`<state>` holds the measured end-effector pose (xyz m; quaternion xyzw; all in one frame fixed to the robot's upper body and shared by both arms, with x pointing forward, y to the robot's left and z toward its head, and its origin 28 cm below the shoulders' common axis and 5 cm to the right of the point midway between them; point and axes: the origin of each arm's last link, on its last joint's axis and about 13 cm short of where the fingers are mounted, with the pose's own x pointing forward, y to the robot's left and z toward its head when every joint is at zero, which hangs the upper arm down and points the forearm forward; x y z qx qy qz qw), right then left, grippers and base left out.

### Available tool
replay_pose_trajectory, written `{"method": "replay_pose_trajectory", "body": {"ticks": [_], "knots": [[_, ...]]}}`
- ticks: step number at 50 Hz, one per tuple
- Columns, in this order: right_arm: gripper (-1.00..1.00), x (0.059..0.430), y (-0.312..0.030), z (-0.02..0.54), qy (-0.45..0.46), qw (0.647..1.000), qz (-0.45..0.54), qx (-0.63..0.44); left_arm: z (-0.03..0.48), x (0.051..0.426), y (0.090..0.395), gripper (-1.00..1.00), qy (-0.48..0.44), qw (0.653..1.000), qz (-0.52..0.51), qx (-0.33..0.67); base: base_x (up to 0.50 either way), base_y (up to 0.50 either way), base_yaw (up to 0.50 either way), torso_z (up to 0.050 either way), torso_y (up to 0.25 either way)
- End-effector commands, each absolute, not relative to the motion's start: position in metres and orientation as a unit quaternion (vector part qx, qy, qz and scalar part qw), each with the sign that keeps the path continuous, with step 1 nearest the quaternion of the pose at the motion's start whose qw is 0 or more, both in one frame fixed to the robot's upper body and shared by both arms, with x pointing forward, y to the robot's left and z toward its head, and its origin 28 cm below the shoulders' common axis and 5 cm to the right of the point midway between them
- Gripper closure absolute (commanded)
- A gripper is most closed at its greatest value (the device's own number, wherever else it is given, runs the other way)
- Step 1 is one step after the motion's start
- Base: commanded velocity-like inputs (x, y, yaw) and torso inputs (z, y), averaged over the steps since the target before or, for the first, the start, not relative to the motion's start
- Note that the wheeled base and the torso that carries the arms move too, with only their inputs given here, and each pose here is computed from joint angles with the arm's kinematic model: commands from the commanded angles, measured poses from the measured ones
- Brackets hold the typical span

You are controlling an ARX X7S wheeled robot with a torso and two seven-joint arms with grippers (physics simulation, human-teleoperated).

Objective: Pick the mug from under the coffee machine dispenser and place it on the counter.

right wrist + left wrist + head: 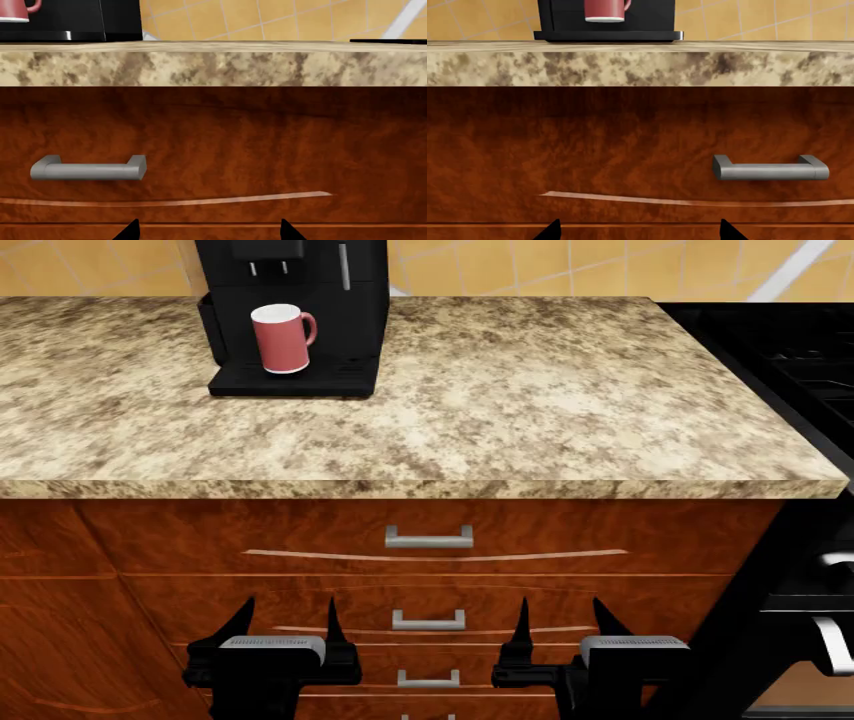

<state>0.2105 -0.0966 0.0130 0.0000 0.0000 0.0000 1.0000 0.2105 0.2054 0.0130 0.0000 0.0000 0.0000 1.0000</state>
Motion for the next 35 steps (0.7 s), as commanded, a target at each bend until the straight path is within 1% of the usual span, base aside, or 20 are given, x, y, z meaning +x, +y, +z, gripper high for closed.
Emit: {"method": "replay_pose_trajectory", "body": {"ticks": [1,3,5,11,16,27,28,33,34,35], "knots": [[-1.0,0.211,-0.097,0.015,-0.004,1.0,-0.001,0.004,0.013,0.21,0.204,-1.0,-0.004,1.0,0.001,0.0,0.0,0.0,0.0,0.0,0.0],[-1.0,0.213,-0.097,0.012,0.01,0.999,-0.007,0.038,0.01,0.211,0.204,-1.0,0.003,1.0,0.0,-0.001,0.0,0.0,0.0,0.0,0.0],[-1.0,0.213,-0.097,0.014,0.001,1.0,-0.005,0.02,0.012,0.211,0.203,-1.0,0.001,1.0,-0.001,0.011,0.0,0.0,0.0,0.0,0.0],[-1.0,0.213,-0.097,0.014,-0.001,1.0,-0.003,0.016,0.018,0.209,0.202,-1.0,-0.006,1.0,-0.005,-0.001,0.0,0.0,0.0,0.0,0.0],[-1.0,0.213,-0.096,0.014,-0.003,1.0,0.007,0.007,0.019,0.209,0.202,-1.0,-0.013,1.0,-0.011,0.009,0.0,0.0,0.0,0.0,0.0],[-1.0,0.215,-0.096,0.014,-0.001,1.0,0.009,0.011,0.017,0.213,0.204,-1.0,-0.011,1.0,-0.008,0.006,0.0,0.0,0.0,0.049,0.001],[-1.0,0.215,-0.096,0.013,0.002,1.0,0.009,0.012,0.02,0.211,0.203,-1.0,-0.001,1.0,-0.018,-0.002,0.0,0.0,0.0,0.05,0.002],[-1.0,0.215,-0.096,0.015,0.002,1.0,0.011,0.021,0.028,0.211,0.202,-1.0,-0.009,1.0,-0.021,-0.003,0.0,0.0,0.0,0.05,0.001],[-1.0,0.214,-0.097,0.016,-0.006,0.999,0.011,-0.037,0.031,0.211,0.202,-1.0,-0.007,1.0,-0.025,-0.004,0.0,0.0,0.0,0.05,0.004],[-1.0,0.213,-0.096,0.017,-0.006,0.999,0.009,-0.045,0.032,0.211,0.203,-1.0,0.003,1.0,-0.022,0.017,0.0,0.0,0.0,0.05,0.002]]}}
